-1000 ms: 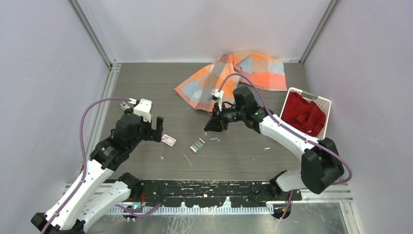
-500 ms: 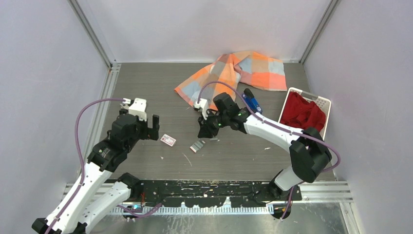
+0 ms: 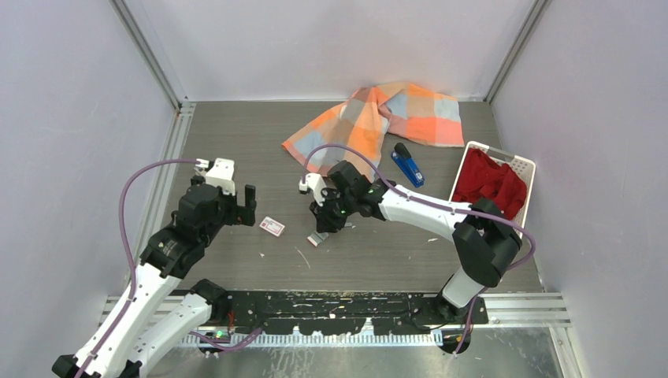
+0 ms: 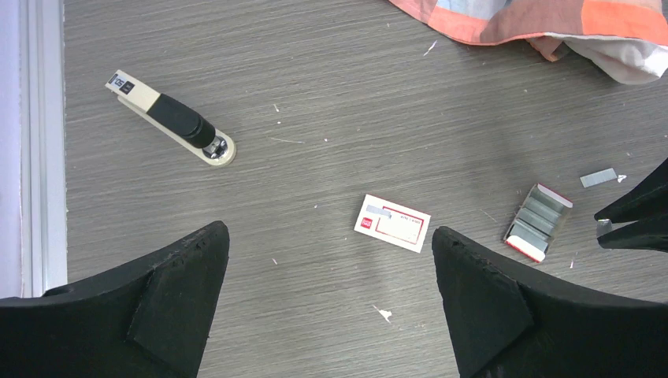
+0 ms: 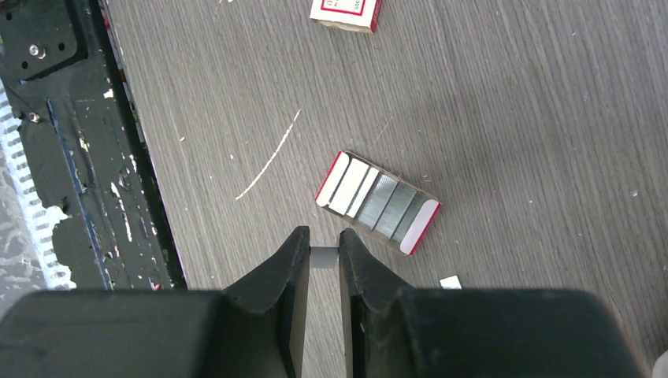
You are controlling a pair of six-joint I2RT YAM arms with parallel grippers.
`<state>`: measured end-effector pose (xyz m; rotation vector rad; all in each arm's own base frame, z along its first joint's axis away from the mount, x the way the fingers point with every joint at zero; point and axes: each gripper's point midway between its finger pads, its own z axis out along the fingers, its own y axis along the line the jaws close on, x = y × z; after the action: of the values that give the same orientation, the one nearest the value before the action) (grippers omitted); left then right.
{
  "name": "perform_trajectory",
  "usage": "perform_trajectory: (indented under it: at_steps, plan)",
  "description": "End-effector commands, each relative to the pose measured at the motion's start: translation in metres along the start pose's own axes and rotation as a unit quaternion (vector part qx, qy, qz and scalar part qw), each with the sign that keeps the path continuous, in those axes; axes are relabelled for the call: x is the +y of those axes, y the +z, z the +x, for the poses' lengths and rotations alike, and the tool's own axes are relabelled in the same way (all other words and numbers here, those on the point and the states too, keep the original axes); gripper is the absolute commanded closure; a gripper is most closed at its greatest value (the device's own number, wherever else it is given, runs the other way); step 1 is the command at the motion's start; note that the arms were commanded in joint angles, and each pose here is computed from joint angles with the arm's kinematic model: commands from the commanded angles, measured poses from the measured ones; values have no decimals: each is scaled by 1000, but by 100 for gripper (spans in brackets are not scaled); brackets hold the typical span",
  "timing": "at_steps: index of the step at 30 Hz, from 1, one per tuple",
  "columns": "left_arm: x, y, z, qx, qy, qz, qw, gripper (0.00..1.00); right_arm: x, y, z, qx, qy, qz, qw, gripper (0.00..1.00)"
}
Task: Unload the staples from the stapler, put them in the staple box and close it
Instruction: Place the staple in the staple box.
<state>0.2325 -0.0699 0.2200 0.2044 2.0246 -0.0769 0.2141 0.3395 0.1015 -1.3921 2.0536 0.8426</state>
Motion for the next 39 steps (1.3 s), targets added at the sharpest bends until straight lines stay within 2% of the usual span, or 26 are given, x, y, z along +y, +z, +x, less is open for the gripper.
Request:
perform_trajectory:
  at_steps: [1,39]
  plan:
    - [0,-4,-23,-43,-16,4,999,1,-4,-2,-25,-23,-26,13,999,76]
    - [-3,-5,-23,-44,-18,14,999,1,-11,7,-28,-11,-33,25,999,75]
